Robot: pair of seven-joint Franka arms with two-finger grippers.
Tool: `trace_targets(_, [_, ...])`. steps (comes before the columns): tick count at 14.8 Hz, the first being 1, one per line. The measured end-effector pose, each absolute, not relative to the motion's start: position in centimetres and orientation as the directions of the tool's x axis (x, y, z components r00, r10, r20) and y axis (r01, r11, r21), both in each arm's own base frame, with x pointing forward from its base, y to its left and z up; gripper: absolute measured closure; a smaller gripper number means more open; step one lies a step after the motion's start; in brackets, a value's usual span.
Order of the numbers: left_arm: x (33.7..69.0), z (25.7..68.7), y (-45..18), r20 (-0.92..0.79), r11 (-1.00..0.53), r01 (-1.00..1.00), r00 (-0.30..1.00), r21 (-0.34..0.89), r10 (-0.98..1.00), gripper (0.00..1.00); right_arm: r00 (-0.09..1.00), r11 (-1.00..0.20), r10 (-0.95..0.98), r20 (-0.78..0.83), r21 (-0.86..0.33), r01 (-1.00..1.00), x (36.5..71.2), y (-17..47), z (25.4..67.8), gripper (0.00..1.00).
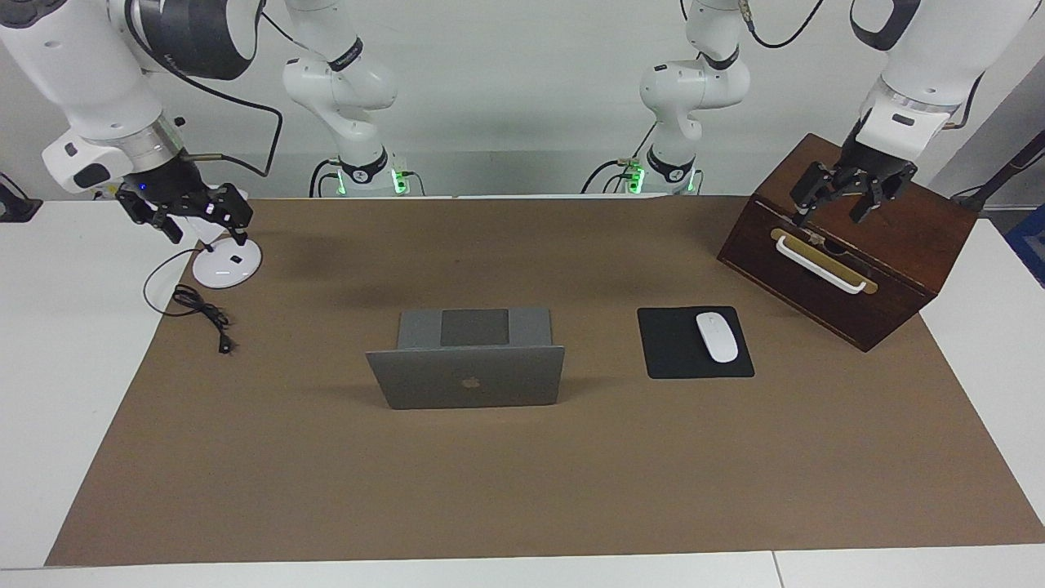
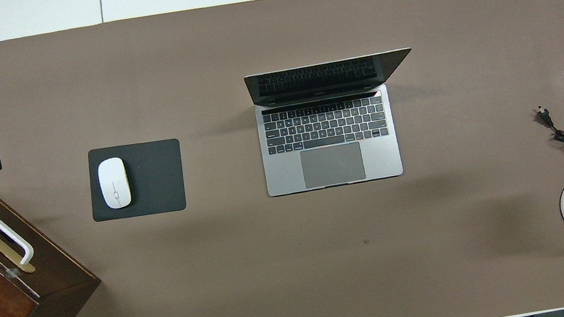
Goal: Close laptop with both arms
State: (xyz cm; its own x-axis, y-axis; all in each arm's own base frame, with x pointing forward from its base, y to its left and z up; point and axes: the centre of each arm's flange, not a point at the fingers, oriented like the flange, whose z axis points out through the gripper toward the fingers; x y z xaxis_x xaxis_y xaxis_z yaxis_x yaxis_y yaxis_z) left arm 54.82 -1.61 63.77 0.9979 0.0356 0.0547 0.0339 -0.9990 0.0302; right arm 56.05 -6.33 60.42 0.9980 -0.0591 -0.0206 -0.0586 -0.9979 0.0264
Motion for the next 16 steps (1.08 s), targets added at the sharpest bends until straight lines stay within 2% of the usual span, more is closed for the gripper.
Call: trace_targets(16, [54.83,63.78,-1.64,0.056,-0.999,0.033,0.998,0.03,0.035,0.0,0.997,-0.997,-0.068,-0.024,0.026,-0.067,55.98,-6.81,60.28,0.0])
